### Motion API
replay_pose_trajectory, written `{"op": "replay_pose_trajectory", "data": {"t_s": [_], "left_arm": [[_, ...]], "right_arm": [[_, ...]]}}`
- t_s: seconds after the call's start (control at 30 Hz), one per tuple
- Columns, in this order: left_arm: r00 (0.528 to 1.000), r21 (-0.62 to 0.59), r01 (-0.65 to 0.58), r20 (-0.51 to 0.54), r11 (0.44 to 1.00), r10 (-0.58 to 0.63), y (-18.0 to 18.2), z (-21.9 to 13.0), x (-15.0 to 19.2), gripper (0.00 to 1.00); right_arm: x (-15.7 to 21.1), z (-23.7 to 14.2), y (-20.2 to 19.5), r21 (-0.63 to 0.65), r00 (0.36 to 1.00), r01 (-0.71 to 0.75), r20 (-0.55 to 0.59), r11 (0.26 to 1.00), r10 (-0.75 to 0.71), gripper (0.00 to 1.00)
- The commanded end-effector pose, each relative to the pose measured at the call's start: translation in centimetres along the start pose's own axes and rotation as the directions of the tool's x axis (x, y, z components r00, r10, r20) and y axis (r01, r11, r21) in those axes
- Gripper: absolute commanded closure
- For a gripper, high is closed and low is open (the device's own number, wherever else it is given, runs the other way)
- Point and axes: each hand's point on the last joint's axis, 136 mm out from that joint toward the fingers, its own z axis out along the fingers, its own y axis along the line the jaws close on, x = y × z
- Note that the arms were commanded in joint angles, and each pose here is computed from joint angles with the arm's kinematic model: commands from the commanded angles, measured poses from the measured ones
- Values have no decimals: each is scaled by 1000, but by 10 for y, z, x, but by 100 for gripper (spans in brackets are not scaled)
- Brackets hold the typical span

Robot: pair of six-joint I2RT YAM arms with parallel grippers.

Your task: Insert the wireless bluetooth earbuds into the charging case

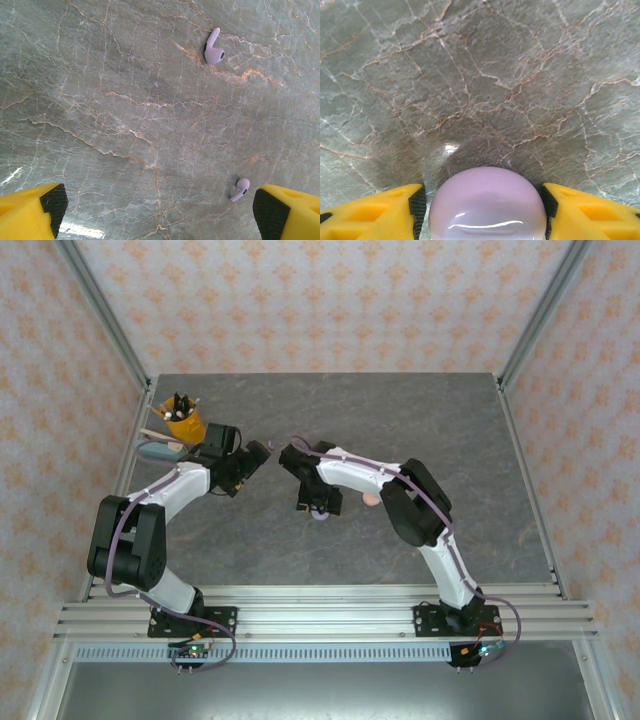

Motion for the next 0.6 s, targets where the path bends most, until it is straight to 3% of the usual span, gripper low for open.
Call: {"op": "replay_pose_trajectory", "data": {"t_s": [0.0, 0.17, 0.57], "left_arm": [[1000, 8, -13, 20, 1000, 13, 0, -9, -4, 2], [1000, 8, -20, 17, 1000, 20, 1, -9, -3, 2], [1000, 22, -27, 3, 999, 27, 6, -13, 8, 2]], "right_arm": [[6, 12, -24, 83, 1000, -23, -12, 996, 24, 38], [7, 15, -24, 63, 999, -37, -23, 997, 39, 38], [9, 12, -19, -8, 995, -97, -17, 995, 97, 50]]}}
